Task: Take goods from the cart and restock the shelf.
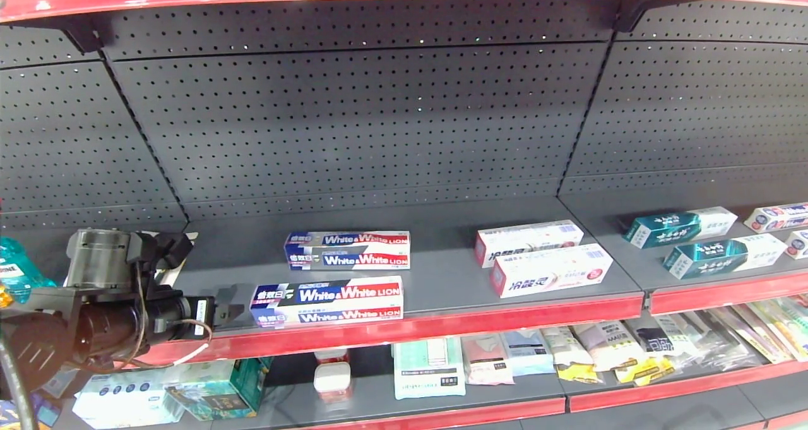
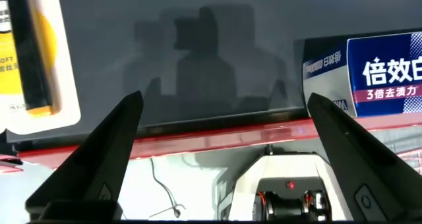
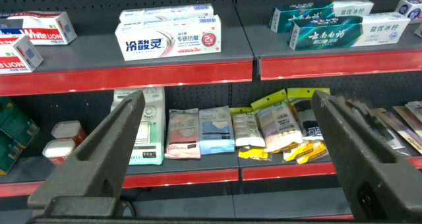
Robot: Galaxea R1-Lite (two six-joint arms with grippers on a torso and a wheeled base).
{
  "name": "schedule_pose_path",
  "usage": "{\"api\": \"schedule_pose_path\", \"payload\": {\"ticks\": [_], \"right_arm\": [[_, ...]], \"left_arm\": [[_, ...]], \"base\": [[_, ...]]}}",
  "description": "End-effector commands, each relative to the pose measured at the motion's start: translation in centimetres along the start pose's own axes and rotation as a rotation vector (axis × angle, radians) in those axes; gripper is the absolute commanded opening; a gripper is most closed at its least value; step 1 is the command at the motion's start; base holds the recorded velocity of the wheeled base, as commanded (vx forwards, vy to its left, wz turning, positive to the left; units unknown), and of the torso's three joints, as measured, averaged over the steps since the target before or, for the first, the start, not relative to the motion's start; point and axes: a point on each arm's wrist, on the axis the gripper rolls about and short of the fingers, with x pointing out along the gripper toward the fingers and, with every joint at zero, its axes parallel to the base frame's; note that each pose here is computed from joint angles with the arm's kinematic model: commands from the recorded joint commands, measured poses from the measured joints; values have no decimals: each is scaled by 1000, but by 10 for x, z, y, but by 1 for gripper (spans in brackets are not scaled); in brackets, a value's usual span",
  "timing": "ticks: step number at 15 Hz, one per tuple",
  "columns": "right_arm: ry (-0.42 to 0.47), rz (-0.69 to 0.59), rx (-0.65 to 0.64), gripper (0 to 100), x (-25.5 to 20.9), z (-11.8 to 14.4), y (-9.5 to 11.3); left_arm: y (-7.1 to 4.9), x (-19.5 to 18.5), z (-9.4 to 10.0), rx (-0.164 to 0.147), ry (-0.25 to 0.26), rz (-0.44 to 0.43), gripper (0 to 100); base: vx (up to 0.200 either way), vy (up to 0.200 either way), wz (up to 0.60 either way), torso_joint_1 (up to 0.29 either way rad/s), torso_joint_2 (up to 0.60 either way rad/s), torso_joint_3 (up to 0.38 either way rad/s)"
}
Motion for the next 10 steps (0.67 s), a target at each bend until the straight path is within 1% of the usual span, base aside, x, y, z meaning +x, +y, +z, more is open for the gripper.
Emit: {"api": "schedule_pose_path", "payload": {"ticks": [1, 10], "right_arm": [[-1, 1, 0, 100, 0, 0, 0], [-1, 1, 0, 100, 0, 0, 0]], "left_arm": [[0, 3, 0, 2, 7, -1, 100], [-8, 11, 2, 21, -18, -22, 100]], "base": [[0, 0, 0, 0, 0, 0], [0, 0, 0, 0, 0, 0]]}}
